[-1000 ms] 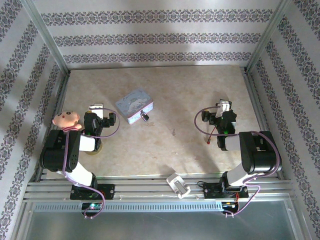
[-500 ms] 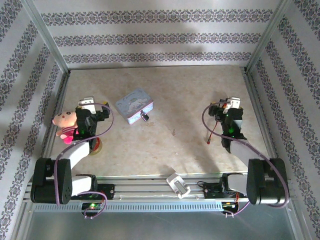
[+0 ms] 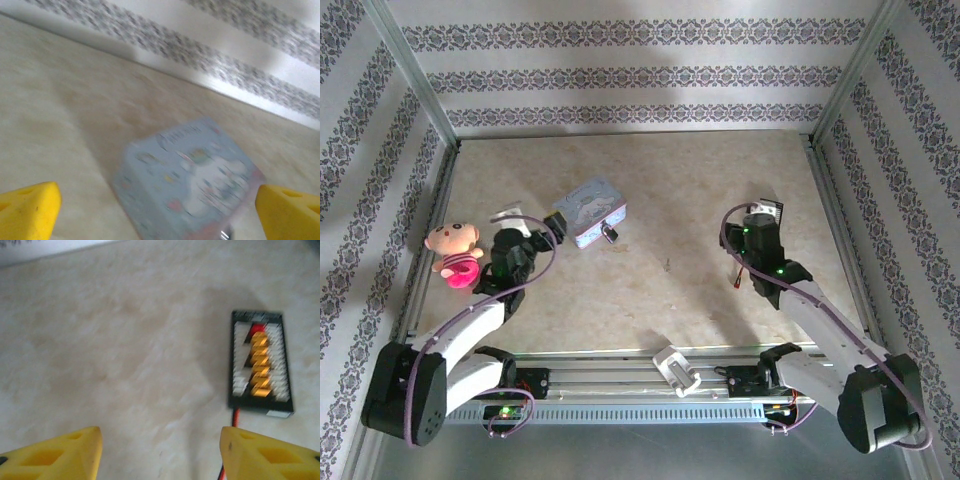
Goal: Unlock a padlock with a key
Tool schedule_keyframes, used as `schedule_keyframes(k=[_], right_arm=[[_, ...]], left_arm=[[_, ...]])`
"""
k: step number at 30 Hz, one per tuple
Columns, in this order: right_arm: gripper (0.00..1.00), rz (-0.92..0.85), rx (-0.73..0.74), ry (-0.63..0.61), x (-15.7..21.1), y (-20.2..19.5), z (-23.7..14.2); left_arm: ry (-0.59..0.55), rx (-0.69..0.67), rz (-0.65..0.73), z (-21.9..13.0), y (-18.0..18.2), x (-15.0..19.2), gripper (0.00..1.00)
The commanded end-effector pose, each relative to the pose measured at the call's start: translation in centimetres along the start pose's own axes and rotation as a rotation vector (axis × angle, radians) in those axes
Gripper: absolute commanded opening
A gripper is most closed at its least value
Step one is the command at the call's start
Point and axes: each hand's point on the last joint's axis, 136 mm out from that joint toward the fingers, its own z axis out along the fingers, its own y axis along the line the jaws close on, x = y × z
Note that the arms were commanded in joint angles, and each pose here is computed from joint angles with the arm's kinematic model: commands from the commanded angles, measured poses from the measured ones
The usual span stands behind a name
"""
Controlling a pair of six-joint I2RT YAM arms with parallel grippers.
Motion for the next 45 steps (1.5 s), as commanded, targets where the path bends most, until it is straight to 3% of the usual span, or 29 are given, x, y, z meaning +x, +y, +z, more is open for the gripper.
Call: schedule_keyframes(k=[1,7,13,20,31,38,45], right_arm=[[0.62,0.048,0.041,0.15,3.6,1.0,-0.7],[0.62,0.0,0.005,0.261,6.7,5.6,-0.7],[0.61,-0.136,-0.133,0.415,9.3,10.8,0.1],[0.44,-0.214,-0.178,0.534,11.9,13.2,1.7],[0.44,-0.213,-0.049,0.599,12.9,14.2,5.2],[0.48,-0.272,0.095,0.611,13.5,12.6,6.3],[0.48,-0.28,0.146,0.638,14.8,10.7,5.9]], left_arm=[[0.068,0.025,-0.034,-0.2,-2.0,2.7,0.99],[0.079,0.086,-0.085,0.7,-4.1,3.9,0.99],[0.104,0.117,-0.091,2.0,-5.1,4.4,0.99],[0.114,0.125,-0.092,2.7,-5.2,5.2,0.99],[0.122,0.126,-0.081,3.1,-5.3,5.4,0.99],[0.125,0.125,-0.076,3.0,-5.2,5.6,0.99],[0.117,0.126,-0.073,3.0,-5.2,5.4,0.99]])
